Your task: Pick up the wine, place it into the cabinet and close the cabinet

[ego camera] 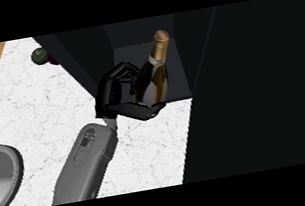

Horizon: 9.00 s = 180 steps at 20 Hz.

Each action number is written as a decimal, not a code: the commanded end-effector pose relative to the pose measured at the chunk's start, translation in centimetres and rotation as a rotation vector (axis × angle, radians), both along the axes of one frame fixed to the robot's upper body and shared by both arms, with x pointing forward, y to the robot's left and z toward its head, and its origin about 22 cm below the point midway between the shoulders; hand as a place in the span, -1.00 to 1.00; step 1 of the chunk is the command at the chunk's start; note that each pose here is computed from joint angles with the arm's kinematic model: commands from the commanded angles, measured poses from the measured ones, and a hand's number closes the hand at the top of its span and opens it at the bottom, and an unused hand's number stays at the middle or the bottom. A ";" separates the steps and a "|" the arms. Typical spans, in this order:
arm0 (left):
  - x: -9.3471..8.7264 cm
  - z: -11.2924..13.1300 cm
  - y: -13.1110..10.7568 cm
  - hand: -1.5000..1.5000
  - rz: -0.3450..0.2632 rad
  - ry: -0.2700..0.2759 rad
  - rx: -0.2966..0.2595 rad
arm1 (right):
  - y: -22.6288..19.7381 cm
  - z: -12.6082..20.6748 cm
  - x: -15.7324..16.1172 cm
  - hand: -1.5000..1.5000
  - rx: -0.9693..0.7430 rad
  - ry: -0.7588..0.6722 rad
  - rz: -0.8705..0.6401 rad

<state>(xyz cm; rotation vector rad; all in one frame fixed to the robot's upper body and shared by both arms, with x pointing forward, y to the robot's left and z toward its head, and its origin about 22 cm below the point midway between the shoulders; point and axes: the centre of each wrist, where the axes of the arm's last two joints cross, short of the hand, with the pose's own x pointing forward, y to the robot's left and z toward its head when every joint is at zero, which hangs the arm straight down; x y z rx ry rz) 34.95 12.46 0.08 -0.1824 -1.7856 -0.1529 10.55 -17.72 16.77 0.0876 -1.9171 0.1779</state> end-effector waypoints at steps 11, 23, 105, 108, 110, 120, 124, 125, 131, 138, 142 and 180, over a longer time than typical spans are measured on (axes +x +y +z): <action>4.2 1.5 -3.3 1.00 0.009 0.040 -0.011 | -0.9 3.1 -3.5 -1.00 0.114 -0.020 0.074; 6.0 0.7 -2.7 1.00 0.141 0.118 0.119 | -0.8 2.3 -3.2 -1.00 0.108 -0.014 0.119; 2.2 0.1 -3.2 -1.00 -0.201 0.065 -0.326 | -2.2 1.7 -4.3 -1.00 0.081 -0.028 0.029; 0.6 0.1 -3.4 -1.00 -0.184 0.085 -0.331 | -2.2 1.5 -4.6 -1.00 0.070 -0.018 0.016; -0.8 -1.5 -2.1 -1.00 -0.191 0.090 -0.329 | -2.4 1.5 -4.0 -1.00 0.059 -0.013 0.033; -7.2 -1.3 1.1 -1.00 -0.173 0.086 -0.408 | -2.7 3.1 -4.4 -1.00 0.017 -0.035 0.039; -8.4 -1.4 5.4 -1.00 -0.174 0.074 -0.428 | -2.7 2.6 -4.6 -1.00 -0.051 0.008 0.120; -8.6 -1.6 4.7 -1.00 -0.161 0.080 -0.424 | -2.3 2.4 -4.7 -1.00 -0.037 0.013 0.139; -10.7 -2.5 8.7 -1.00 -0.120 0.028 -0.405 | -2.1 1.0 -5.1 -1.00 -0.039 0.060 0.298; -10.9 -1.3 14.2 -1.00 -0.069 -0.002 -0.357 | -1.7 1.5 -5.7 1.00 -0.118 0.079 0.529; -10.1 0.5 17.1 -1.00 -0.050 -0.026 -0.345 | -1.5 2.2 -5.4 1.00 -0.117 0.044 0.550; -9.3 3.8 25.1 -1.00 -0.098 -0.025 -0.321 | 11.0 3.4 6.2 1.00 -0.120 0.003 0.603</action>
